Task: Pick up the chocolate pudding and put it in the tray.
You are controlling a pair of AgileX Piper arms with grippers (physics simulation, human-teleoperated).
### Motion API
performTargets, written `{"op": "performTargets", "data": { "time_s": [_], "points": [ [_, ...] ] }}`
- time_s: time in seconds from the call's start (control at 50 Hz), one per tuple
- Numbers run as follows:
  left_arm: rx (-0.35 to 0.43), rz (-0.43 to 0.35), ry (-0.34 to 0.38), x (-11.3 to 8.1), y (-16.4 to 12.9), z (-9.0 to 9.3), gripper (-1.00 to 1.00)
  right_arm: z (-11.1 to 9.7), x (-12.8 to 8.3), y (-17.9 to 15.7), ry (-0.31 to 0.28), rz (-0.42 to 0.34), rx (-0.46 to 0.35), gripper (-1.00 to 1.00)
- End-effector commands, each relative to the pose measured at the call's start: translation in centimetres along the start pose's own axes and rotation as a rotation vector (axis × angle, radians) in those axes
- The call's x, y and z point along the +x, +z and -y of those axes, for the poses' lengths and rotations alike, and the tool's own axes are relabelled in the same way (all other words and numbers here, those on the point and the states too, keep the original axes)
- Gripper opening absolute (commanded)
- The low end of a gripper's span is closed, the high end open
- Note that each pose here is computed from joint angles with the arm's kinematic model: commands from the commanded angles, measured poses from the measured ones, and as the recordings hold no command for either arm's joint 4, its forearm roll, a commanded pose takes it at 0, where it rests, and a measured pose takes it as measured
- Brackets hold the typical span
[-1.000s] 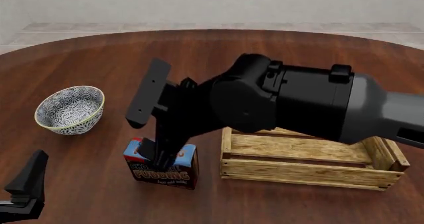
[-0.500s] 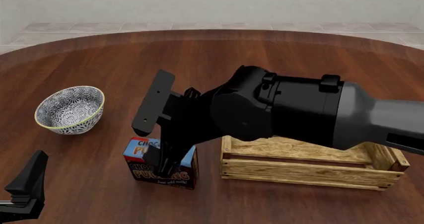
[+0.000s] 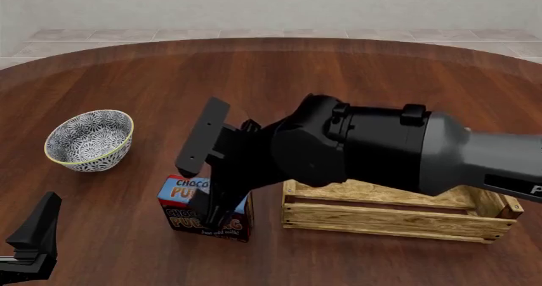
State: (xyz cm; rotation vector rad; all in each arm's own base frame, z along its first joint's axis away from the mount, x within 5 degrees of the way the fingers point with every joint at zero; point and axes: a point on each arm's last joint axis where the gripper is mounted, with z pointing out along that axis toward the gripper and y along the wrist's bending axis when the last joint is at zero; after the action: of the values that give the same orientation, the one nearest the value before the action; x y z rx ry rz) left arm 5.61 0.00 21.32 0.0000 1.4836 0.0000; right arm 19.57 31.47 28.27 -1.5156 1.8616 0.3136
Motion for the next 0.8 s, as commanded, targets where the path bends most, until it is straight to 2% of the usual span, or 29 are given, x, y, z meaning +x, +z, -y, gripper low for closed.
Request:
{"op": "performTargets", "data": {
  "time_s": [0.02, 0.34, 0.8],
  "points": [
    [0.000, 0.000, 0.000, 0.0, 0.0, 0.0, 1.00, 0.1, 0.5, 0.1, 0.021, 0.001, 0.005, 1.00],
    [0.000, 0.000, 0.000, 0.0, 0.0, 0.0, 1.00, 1.8, 0.4, -0.2, 0.024, -0.003, 0.035, 1.00],
    [0.000, 0.000, 0.000, 0.0, 0.0, 0.0, 1.00, 2.0, 0.3, 0.4, 0.036, -0.009, 0.036, 1.00]
  ]
}}
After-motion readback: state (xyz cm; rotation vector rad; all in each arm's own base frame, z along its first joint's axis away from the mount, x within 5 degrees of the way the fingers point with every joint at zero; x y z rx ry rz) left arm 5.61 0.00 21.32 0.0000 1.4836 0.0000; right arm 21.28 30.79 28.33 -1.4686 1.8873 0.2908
